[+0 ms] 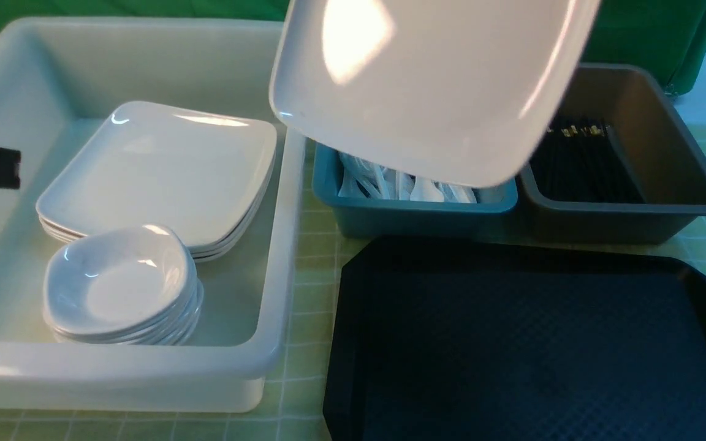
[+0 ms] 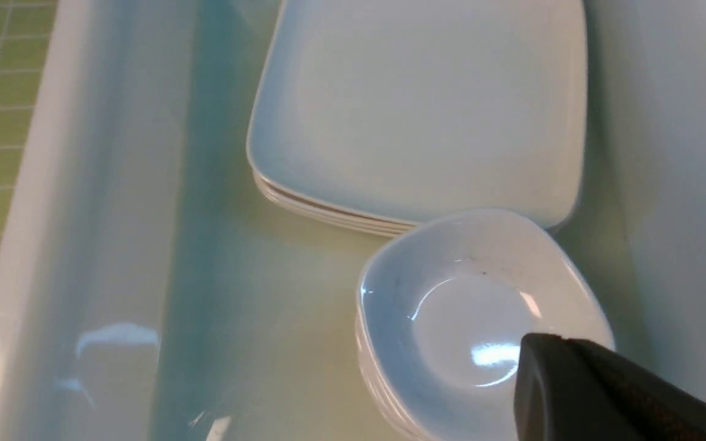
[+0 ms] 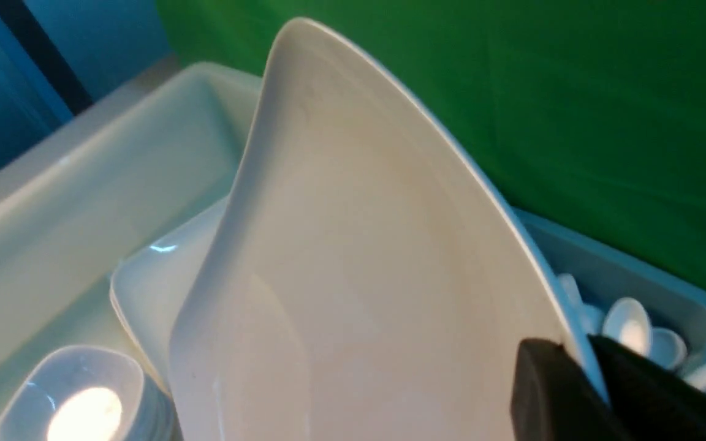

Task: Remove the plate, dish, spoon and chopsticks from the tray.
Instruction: Use the right arm to put the plate into the large storage box on the left

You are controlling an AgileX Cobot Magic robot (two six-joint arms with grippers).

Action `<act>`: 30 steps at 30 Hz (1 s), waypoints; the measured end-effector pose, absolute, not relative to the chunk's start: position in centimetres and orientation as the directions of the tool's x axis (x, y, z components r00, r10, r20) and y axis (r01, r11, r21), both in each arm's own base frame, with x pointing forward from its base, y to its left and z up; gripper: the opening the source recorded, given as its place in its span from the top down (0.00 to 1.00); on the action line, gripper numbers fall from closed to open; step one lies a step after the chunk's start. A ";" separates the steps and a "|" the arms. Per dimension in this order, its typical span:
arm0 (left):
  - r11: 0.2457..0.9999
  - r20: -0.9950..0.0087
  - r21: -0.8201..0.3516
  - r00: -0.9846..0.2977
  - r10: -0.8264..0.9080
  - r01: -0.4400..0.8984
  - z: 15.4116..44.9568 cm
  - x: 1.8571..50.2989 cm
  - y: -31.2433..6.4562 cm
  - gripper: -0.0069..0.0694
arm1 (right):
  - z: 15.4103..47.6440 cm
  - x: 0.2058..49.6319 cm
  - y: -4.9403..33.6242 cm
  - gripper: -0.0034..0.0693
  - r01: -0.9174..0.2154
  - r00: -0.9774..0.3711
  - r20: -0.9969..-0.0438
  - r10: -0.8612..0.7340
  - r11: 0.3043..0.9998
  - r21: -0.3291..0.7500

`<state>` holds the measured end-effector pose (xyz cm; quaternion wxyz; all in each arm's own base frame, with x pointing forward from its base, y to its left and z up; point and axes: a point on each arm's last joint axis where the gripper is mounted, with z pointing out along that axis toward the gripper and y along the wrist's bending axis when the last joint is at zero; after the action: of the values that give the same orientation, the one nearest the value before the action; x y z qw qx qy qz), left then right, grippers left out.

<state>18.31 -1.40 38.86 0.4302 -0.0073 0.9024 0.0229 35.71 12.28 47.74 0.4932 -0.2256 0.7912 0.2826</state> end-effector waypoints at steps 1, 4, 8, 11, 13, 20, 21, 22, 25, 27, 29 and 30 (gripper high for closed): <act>0.998 -0.774 0.034 -0.633 -0.003 -0.047 38.8 18.5 -1.2 0.93 | 47.9 36.0 12.9 0.91 -0.646 -0.400 -0.913 -0.077 0.730 0.222; 0.993 -0.754 -0.003 -0.652 -0.079 -0.117 38.1 19.6 -0.1 0.93 | 47.3 37.8 16.4 0.91 -0.687 -0.384 -0.920 -0.071 0.688 0.234; 0.982 -0.727 -0.082 -0.664 -0.175 -0.169 37.2 20.8 1.4 0.93 | 46.2 39.5 20.3 0.91 -0.719 -0.374 -0.926 -0.047 0.646 0.257; 0.968 -0.724 -0.151 -0.644 -0.247 -0.202 36.9 21.6 2.8 0.93 | 44.6 40.8 23.4 0.91 -0.733 -0.371 -0.928 -0.022 0.621 0.278; 0.960 -0.726 -0.184 -0.630 -0.277 -0.211 37.0 21.7 3.5 0.93 | 43.4 41.6 25.3 0.91 -0.738 -0.360 -0.933 -0.003 0.612 0.282; 0.950 -0.732 -0.235 -0.605 -0.313 -0.207 37.2 21.6 4.3 0.93 | 39.1 43.1 30.2 0.91 -0.732 -0.346 -0.938 0.038 0.614 0.295; 0.950 -0.733 -0.237 -0.604 -0.313 -0.206 37.2 21.6 4.3 0.93 | 38.2 43.3 31.1 0.91 -0.732 -0.343 -0.939 0.037 0.616 0.292; 0.949 -0.732 -0.241 -0.603 -0.316 -0.205 37.2 21.6 4.2 0.93 | 37.9 43.3 31.4 0.91 -0.734 -0.334 -0.942 0.038 0.617 0.285; 0.949 -0.733 -0.241 -0.603 -0.315 -0.203 37.2 21.6 4.2 0.93 | 36.2 43.7 32.6 0.91 -0.731 -0.324 -0.945 0.035 0.625 0.274; 0.950 -0.734 -0.238 -0.604 -0.312 -0.201 37.2 21.6 4.2 0.93 | 34.9 44.0 33.4 0.91 -0.729 -0.324 -0.946 0.028 0.629 0.268; 0.951 -0.734 -0.237 -0.604 -0.310 -0.200 37.2 21.6 4.2 0.93 | 34.1 44.2 33.8 0.91 -0.728 -0.325 -0.945 0.023 0.632 0.266; 0.951 -0.734 -0.237 -0.604 -0.309 -0.199 37.2 21.6 4.2 0.93 | 33.4 44.5 34.1 0.91 -0.725 -0.328 -0.944 0.019 0.636 0.264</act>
<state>21.64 4.24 37.18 0.4215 -0.1420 0.8932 -0.0654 44.45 34.06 33.36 0.5275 -0.2403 0.7347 0.3525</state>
